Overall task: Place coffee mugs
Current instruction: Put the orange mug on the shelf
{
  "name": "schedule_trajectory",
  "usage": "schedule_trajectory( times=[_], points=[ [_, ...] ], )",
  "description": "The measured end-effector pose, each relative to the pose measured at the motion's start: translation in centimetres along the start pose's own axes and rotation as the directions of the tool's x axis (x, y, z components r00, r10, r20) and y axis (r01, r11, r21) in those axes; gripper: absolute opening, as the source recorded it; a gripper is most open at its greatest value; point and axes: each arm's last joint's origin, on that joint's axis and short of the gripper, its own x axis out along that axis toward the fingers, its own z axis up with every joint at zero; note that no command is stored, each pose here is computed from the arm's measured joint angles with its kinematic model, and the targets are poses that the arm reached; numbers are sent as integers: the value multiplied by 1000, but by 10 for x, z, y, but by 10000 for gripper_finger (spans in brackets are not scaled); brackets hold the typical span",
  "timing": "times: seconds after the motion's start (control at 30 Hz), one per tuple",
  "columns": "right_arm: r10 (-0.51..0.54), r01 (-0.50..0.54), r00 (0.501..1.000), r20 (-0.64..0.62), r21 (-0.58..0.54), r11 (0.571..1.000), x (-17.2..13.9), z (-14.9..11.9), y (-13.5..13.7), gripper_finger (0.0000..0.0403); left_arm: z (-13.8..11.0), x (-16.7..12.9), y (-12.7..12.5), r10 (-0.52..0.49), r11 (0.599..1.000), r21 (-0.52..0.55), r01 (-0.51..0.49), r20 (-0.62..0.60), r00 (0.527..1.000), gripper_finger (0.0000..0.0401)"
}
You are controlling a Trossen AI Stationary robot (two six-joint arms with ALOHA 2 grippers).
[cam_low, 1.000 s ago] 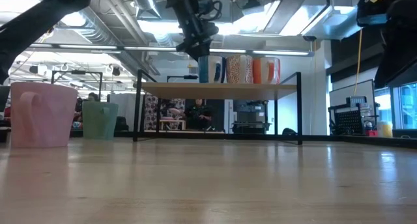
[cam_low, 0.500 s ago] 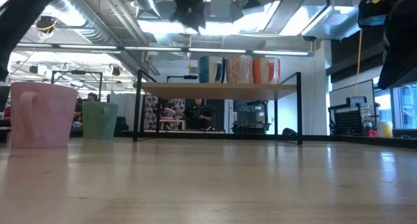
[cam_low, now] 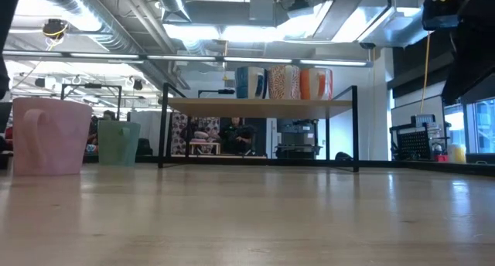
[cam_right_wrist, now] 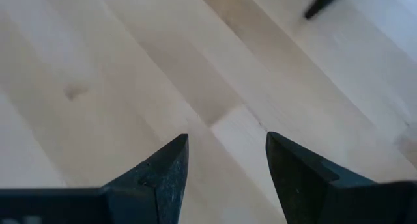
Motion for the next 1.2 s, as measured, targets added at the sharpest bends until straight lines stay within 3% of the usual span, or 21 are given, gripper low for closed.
schedule_trajectory(
  times=[0.17,0.3,0.47,0.57,0.7,0.83,1.03,1.2],
  points=[
    [105,-103,991,78,-25,994,-1,6,12,193,-25,-31,-43,-92,996,-1,92,-7,996,135],
    [262,-254,953,151,-70,965,-5,14,29,193,-43,-45,-71,-156,988,10,156,-17,988,135],
    [486,-466,836,254,-139,874,-17,27,53,193,-71,-48,-103,-190,977,80,197,-88,978,135],
    [564,-546,760,323,-154,824,-25,34,61,193,-91,-46,-116,-250,955,110,277,-209,945,135],
    [572,-565,707,415,-154,811,-29,41,68,193,-123,-43,-123,-274,934,122,335,-357,893,135],
    [546,-561,696,466,-121,819,-26,48,70,193,-160,-51,-121,-247,937,125,326,-421,873,135],
    [513,-562,711,481,-49,825,-13,58,71,193,-216,-61,-108,-245,950,57,306,-469,849,135],
    [504,-557,735,454,-19,830,-1,62,73,193,-254,-50,-108,-236,966,-29,255,-497,835,135]
  ],
)
